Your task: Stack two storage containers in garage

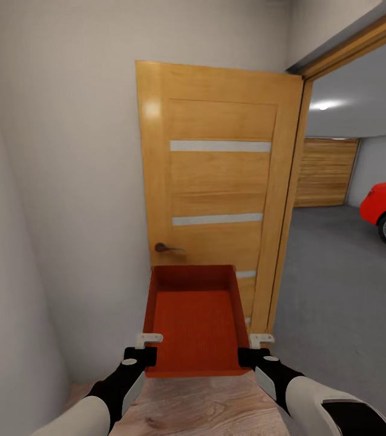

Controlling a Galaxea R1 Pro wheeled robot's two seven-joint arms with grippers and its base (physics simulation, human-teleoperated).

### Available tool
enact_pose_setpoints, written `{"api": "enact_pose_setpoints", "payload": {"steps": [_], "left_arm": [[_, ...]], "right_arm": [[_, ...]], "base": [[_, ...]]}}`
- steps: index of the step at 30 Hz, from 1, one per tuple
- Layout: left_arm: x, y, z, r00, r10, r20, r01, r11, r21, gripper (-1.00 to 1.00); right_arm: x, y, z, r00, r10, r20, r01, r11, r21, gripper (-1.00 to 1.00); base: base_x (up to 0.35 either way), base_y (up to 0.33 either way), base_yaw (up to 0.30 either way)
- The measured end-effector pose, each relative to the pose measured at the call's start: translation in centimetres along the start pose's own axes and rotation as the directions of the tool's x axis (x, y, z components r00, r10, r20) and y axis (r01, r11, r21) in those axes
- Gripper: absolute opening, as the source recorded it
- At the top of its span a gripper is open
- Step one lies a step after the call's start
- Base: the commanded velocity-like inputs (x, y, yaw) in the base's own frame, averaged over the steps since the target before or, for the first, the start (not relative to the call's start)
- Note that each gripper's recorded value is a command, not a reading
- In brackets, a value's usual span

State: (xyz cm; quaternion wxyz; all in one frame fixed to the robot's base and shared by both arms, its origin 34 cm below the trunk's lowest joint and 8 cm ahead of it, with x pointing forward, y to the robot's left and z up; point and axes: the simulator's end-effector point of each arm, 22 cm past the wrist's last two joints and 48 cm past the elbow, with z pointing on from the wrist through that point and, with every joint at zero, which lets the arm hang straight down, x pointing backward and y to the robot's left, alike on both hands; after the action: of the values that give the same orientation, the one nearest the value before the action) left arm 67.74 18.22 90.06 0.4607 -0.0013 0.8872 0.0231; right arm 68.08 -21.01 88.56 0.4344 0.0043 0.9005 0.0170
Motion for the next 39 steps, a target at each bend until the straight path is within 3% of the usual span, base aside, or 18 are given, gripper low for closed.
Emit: {"api": "enact_pose_setpoints", "payload": {"steps": [39], "left_arm": [[0.0,0.0,0.0,1.0,0.0,0.0,0.0,1.0,0.0,-1.0]], "right_arm": [[0.0,0.0,0.0,1.0,0.0,0.0,0.0,1.0,0.0,-1.0]], "base": [[0.0,0.0,-0.241]]}}
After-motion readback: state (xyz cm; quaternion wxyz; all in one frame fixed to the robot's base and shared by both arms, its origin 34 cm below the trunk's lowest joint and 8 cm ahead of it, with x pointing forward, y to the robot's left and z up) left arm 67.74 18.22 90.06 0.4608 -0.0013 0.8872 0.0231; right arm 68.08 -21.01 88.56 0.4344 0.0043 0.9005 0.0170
